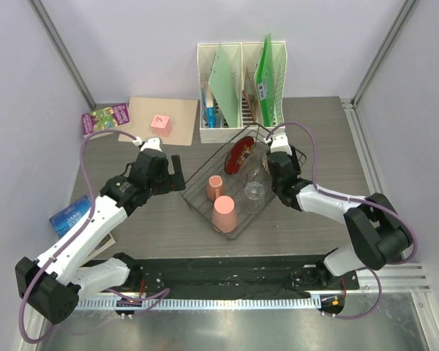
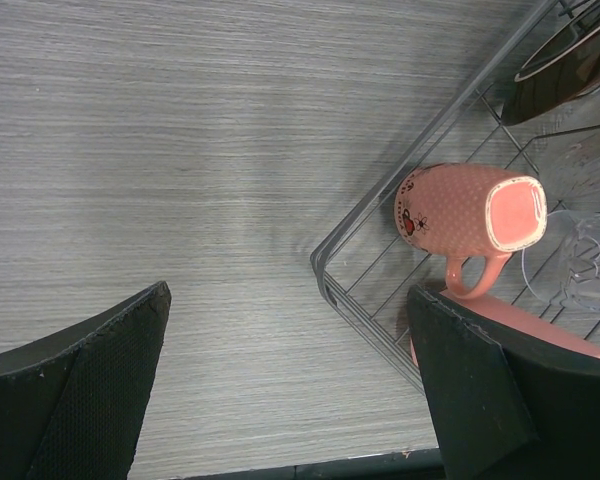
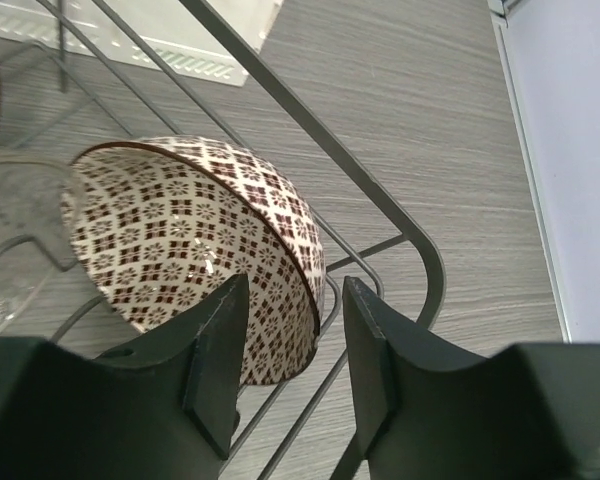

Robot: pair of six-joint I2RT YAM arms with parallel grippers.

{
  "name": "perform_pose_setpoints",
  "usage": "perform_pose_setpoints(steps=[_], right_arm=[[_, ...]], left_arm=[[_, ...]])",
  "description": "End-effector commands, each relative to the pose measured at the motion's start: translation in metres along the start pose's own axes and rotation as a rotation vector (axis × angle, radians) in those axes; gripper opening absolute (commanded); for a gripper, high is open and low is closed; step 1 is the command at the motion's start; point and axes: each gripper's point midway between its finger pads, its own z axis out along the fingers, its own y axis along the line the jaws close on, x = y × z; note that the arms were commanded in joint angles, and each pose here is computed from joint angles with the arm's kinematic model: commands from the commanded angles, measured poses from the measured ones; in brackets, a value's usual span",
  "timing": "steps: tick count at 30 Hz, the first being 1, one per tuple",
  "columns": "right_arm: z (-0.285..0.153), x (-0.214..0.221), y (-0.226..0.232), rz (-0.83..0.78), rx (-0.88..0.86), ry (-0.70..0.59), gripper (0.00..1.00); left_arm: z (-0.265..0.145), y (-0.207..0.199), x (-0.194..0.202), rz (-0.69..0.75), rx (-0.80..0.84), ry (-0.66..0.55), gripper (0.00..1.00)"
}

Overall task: Unload the mixed dishes from the dish rack
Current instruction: Pick up the bowl from the dish rack.

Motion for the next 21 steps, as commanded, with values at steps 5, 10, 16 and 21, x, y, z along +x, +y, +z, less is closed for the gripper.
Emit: perform_pose_setpoints(steps=[5, 10, 16, 21], right_arm=[[0.018, -0.015, -0.007, 0.022, 0.083, -0.038, 0.36], [0.014, -0.018, -0.022, 0.014, 0.169, -0.035, 0.28], [0.011, -0.024, -0.031, 0.026, 0.210, -0.065, 0.23], [0.018, -0.021, -0.027, 0.014, 0.220, -0.059, 0.22]], left_arm=[[0.006, -0.002, 0.000, 0.018, -0.003, 0.006, 1.00], [0.006, -0.002, 0.000, 0.017, -0.004, 0.007, 1.00], [0.007, -0.004, 0.001, 0.018, 0.003, 0.013, 1.00], [0.006, -0.004, 0.000, 0.016, 0.006, 0.008, 1.00]])
